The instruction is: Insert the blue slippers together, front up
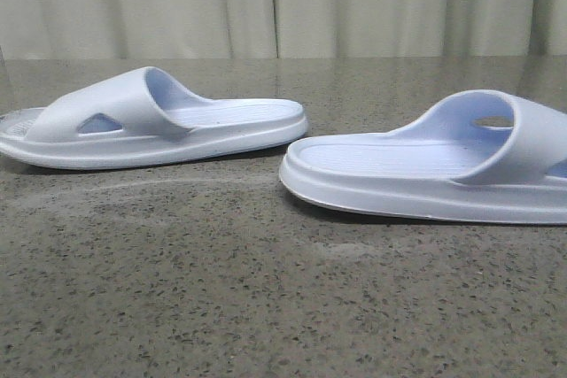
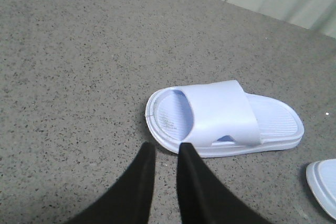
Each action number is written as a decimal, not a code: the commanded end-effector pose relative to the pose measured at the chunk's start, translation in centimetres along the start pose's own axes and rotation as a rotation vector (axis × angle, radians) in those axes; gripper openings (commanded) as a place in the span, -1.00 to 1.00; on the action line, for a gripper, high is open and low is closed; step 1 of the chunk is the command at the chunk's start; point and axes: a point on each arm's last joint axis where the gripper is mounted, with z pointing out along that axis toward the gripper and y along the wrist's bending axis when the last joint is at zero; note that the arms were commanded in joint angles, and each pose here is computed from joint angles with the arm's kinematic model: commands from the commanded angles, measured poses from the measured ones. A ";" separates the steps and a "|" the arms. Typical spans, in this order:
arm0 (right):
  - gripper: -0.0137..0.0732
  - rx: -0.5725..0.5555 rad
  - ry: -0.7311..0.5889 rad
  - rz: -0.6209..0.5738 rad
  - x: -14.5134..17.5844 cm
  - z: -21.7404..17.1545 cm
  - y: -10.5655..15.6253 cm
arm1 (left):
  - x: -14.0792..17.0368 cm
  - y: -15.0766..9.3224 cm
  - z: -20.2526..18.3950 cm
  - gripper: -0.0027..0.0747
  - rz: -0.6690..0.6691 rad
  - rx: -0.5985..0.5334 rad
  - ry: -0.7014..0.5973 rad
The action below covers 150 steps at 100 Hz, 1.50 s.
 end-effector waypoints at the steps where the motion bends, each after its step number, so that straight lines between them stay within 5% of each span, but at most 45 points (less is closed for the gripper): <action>1: -0.41 -0.021 -0.079 0.014 -1.6 -0.1 0.3 | -1.1 -0.5 -0.2 -0.22 -0.028 0.033 -0.068; 13: 0.07 -0.023 -0.099 0.014 -1.8 0.0 0.3 | -1.1 -0.5 -0.2 0.48 -0.028 0.033 -0.068; 20: 0.22 -0.025 -0.120 0.014 -2.0 -0.1 0.4 | -1.2 -0.6 -0.2 0.66 -0.044 0.045 -0.071; 38: 0.25 -0.032 -0.169 0.014 -2.4 -0.1 0.4 | -1.6 -0.9 0.2 0.54 -0.114 0.086 -0.103; 81: 0.25 -0.035 -0.188 0.015 -2.6 -0.2 0.4 | -2.1 -0.9 7.2 0.43 -0.576 0.128 0.068; 150: 0.25 -0.036 -0.188 0.017 -2.6 -0.2 0.5 | -0.3 0.8 13.6 0.43 -0.723 -0.014 0.223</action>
